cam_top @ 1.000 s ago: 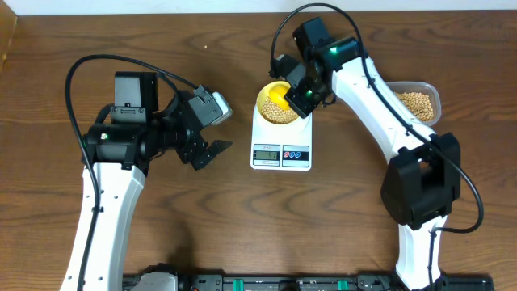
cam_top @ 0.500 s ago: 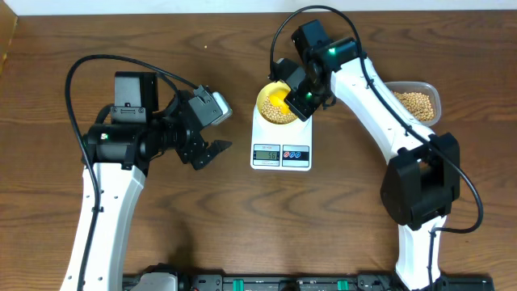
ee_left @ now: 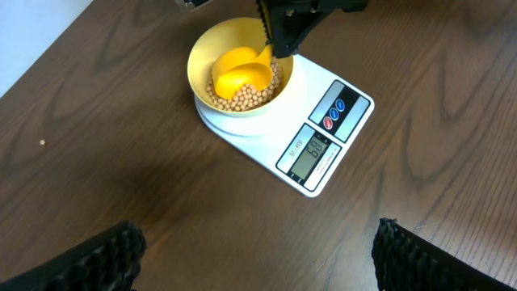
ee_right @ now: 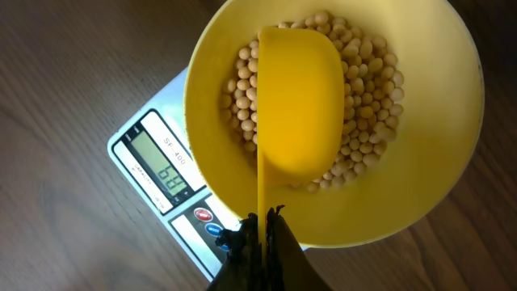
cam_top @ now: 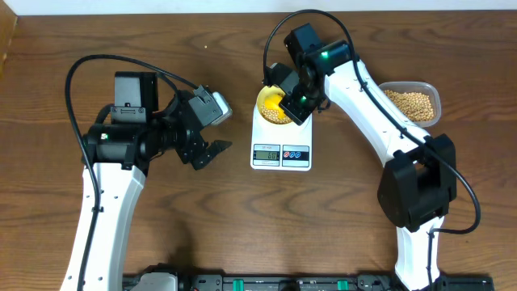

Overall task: Scoop item into bowl and weigh 50g on scale
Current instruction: 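Tilt the scoop and pour soybeans gradually into the bowl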

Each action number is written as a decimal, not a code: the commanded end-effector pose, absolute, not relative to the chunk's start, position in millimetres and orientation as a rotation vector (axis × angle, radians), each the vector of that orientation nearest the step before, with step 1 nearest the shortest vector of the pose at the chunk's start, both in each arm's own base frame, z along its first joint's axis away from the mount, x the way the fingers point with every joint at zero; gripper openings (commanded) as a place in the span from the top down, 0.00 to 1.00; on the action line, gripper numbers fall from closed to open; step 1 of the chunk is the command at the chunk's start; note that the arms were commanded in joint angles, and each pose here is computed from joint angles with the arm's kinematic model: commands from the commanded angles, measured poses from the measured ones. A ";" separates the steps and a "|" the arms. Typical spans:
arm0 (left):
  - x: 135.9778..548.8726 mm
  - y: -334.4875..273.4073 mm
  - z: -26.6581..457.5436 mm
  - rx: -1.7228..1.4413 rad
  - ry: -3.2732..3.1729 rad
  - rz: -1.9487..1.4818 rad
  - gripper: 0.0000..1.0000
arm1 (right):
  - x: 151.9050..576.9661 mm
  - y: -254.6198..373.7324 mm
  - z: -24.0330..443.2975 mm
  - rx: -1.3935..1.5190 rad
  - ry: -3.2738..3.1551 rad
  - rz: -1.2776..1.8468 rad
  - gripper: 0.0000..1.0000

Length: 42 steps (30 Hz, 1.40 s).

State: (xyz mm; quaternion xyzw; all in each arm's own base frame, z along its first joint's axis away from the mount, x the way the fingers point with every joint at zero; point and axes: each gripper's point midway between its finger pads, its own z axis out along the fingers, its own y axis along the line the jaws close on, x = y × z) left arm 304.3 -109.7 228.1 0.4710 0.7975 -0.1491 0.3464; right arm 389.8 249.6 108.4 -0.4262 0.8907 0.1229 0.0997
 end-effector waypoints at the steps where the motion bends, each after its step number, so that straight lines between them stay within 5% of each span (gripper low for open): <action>1: 303.4 -110.4 224.1 1.210 2.085 -0.415 0.08 | 384.5 254.2 104.0 -1.292 2.631 0.405 0.99; 28: 303.4 -110.4 224.1 1.210 2.085 -0.415 0.08 | 390.1 241.6 140.1 -1.063 2.598 0.872 0.99; 42: 303.4 -110.4 224.1 1.210 2.085 -0.415 0.08 | 396.3 227.4 170.5 -1.006 2.538 0.861 0.99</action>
